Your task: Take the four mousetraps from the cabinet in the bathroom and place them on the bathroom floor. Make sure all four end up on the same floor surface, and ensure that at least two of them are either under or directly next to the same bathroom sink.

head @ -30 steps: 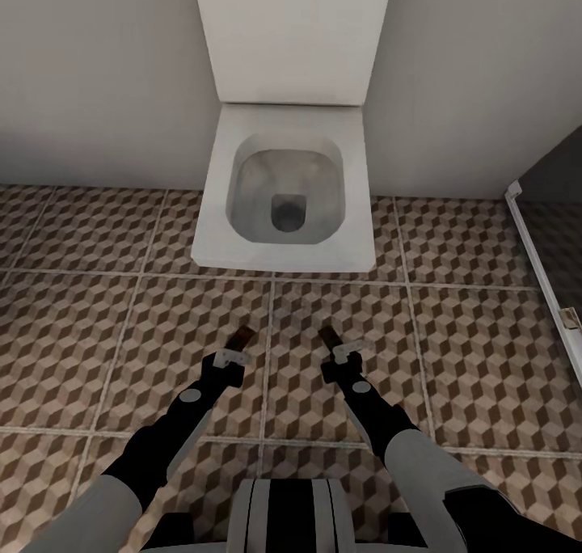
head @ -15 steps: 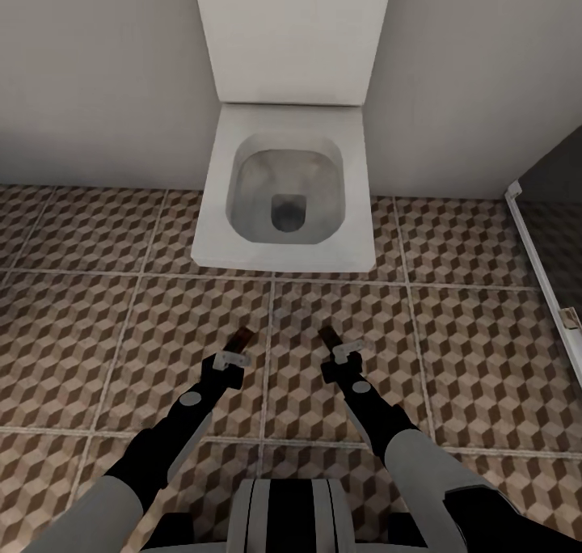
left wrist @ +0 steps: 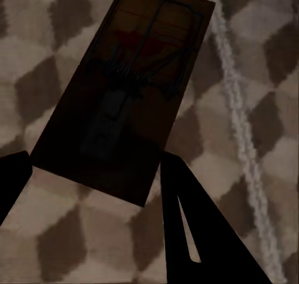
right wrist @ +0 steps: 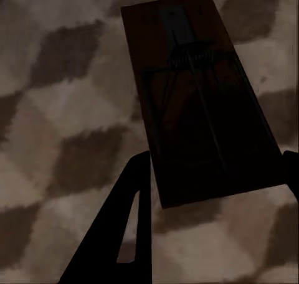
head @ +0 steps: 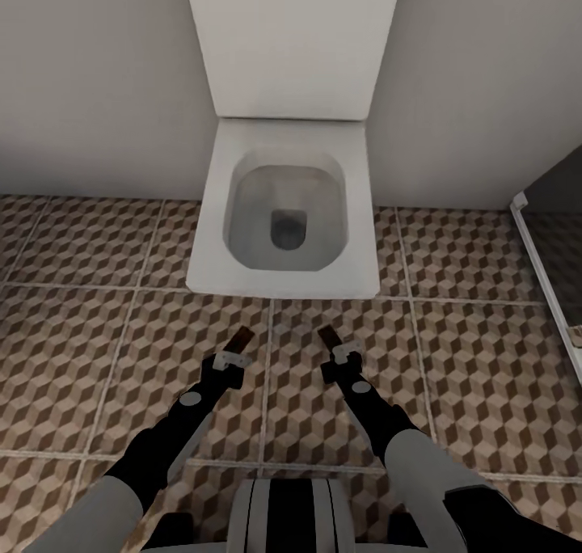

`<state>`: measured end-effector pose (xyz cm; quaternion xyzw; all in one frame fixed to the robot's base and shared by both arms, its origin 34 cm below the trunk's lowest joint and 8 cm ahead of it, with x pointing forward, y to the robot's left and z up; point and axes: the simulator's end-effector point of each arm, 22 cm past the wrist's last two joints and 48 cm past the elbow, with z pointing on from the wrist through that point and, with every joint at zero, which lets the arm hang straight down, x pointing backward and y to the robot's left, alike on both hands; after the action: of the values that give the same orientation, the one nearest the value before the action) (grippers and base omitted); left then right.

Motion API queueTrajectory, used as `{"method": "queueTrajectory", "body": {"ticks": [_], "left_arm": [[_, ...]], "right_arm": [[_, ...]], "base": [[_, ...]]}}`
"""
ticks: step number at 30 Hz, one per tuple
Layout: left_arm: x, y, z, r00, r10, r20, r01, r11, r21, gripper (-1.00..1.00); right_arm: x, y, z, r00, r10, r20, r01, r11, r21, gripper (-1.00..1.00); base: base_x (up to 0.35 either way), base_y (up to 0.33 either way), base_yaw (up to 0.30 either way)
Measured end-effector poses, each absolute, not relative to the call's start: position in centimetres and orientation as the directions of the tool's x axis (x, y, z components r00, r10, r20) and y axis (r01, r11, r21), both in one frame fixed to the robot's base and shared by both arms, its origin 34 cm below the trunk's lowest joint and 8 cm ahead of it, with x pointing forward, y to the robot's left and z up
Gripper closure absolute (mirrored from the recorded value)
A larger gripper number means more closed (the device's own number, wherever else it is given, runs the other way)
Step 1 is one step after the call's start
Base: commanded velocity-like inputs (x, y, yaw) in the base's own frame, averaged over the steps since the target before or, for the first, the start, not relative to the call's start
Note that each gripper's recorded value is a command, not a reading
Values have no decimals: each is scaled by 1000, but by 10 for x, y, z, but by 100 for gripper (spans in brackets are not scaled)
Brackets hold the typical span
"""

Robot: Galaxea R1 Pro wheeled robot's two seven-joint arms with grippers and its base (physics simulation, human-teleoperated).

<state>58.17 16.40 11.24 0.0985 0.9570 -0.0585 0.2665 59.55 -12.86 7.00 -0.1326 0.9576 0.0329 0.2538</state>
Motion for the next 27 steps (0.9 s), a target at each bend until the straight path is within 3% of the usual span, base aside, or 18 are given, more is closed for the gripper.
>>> {"method": "queueTrajectory", "body": {"ticks": [5,27], "left_arm": [[582,164,112,-839,157,-521,220,974,-60,100],[571,167,104,-851,164,-498,221,974,-57,100]], "right_arm": [[595,-129,70,-836,-238,-494,-271,963,-5,100],[565,-128,56,-864,-253,-435,-285,958,9,100]], "base": [[220,0,0],[6,0,0]]}}
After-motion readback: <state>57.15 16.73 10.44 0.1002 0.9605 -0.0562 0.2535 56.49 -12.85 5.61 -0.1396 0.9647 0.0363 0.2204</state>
